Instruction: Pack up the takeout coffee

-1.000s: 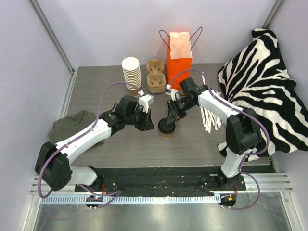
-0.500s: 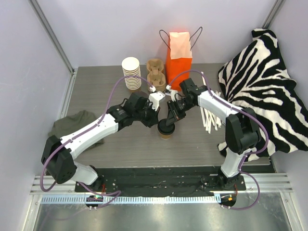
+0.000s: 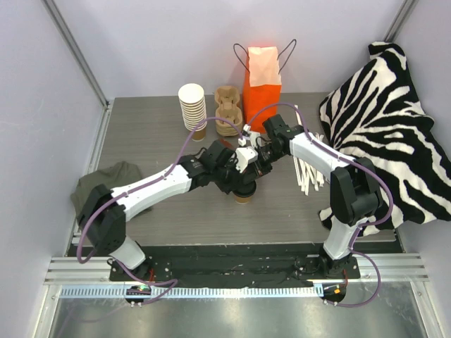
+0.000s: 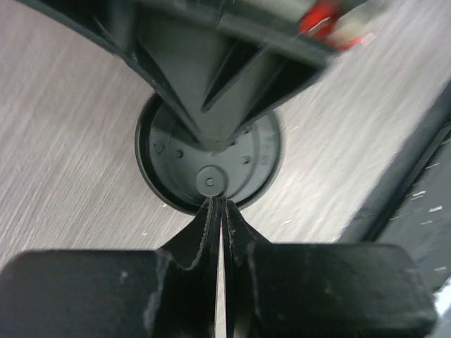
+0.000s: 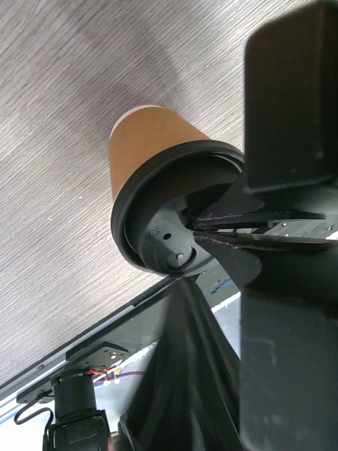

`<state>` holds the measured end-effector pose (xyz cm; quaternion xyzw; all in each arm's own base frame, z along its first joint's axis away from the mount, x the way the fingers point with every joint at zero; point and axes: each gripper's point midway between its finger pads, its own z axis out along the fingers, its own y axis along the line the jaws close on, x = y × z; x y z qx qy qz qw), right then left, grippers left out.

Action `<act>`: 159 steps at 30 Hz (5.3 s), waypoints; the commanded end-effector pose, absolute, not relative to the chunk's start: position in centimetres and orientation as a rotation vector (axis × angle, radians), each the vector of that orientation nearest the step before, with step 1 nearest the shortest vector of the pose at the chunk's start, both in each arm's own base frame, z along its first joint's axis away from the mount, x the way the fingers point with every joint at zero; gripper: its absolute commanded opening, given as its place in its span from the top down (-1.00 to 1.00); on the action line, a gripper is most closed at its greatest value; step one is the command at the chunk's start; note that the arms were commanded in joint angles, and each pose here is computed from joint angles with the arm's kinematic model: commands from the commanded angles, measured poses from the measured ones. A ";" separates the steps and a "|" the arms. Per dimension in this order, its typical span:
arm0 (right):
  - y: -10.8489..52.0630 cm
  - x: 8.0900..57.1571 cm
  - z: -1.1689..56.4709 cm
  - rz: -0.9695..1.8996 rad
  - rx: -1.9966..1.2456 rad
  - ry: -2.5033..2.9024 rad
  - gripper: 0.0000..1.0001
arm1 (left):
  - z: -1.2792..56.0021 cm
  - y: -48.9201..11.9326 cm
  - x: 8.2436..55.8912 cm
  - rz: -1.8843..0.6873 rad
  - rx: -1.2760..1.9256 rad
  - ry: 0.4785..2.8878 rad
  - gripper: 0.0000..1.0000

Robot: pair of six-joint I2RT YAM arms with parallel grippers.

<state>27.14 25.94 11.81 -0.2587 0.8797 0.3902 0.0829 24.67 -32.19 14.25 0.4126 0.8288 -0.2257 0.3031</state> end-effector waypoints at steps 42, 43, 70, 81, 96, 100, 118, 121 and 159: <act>24.8 27.2 7.9 1.096 -0.761 2.712 0.70 | 12.8 -31.4 26.6 -0.574 1.152 2.185 0.83; 24.8 27.3 8.2 1.099 -0.760 2.705 0.70 | 14.1 -31.8 26.5 -0.604 1.141 2.161 0.79; 23.9 28.8 18.9 1.085 -0.642 2.477 0.53 | 20.5 -35.5 24.3 -1.569 0.499 2.227 0.38; 21.7 28.5 17.8 0.910 -0.542 2.535 0.51 | 15.6 -36.0 28.2 -1.640 0.218 2.379 0.64; 22.3 29.4 17.8 0.731 -0.596 2.537 0.54 | 12.0 -34.8 28.9 -1.523 0.149 2.503 0.88; 22.2 30.3 18.2 0.658 -0.602 2.523 0.56 | 12.0 -34.7 28.9 -1.511 0.161 2.506 0.89; 22.7 28.6 9.6 0.644 -0.687 2.712 0.68 | 9.3 -34.0 28.7 -1.414 0.157 2.597 0.97; 22.2 28.5 9.4 0.610 -0.678 2.714 0.70 | 8.8 -33.7 28.8 -1.385 0.156 2.612 0.99; 23.9 29.3 12.9 0.689 -0.698 2.620 0.65 | 8.7 -33.0 29.3 -1.343 0.169 2.610 1.00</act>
